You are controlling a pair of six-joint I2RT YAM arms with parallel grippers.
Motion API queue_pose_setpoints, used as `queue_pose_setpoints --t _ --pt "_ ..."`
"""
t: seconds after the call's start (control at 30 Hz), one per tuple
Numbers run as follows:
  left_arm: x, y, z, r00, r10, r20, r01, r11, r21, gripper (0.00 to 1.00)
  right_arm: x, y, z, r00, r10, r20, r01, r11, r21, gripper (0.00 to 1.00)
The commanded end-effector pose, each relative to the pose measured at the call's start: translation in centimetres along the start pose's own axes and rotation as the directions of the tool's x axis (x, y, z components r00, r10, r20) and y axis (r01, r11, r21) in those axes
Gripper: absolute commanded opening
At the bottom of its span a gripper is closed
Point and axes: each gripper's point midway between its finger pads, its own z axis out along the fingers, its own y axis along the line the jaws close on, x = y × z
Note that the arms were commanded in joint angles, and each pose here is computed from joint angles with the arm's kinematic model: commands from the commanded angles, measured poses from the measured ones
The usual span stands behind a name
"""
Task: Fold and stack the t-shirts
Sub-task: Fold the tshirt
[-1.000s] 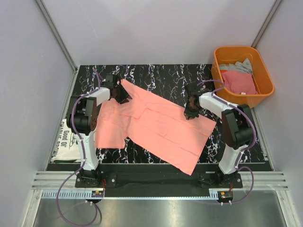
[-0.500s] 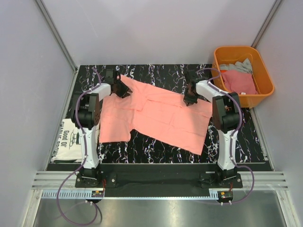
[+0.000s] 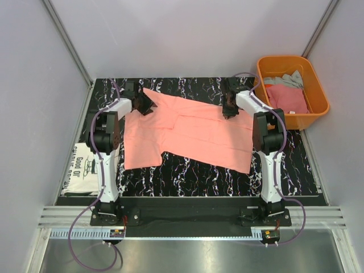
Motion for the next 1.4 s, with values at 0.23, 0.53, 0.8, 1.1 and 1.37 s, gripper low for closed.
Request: queue_pose_setpoints --t 0.23,0.53,0.8,1.1,1.37 --pt "-3.0 -4.7 -16.1 0.907 0.361 0.216 -0.367 0.93 -0.014 0.53 -2.6 1.3 -11.3 0.996 0.077 0.042 -0.071 0.989 -0.131 0.4" --pt "5.6 8.9 -24.0 0.95 0.294 0.101 -0.261 0.932 -0.253 0.48 5.2 1.8 -18.3 0.985 0.145 -0.092 -0.165 0.946 -0.279 0.63" --pt "8.9 16.0 -25.2 0.977 0.199 0.074 -0.155 0.908 -0.39 0.46 11.7 1.2 -22.3 0.972 0.194 -0.132 -0.229 0.905 -0.358 0.7" --pt "11.4 21.4 -23.7 1.0 0.026 0.008 -0.019 0.87 -0.492 0.41 16.6 1.2 -22.7 0.945 0.249 -0.211 -0.316 0.86 -0.4 0.73" --pt "11.6 22.8 -22.9 1.0 0.013 -0.009 -0.016 0.861 -0.508 0.4 17.7 0.7 -22.5 0.947 0.243 -0.209 -0.308 0.867 -0.391 0.73"
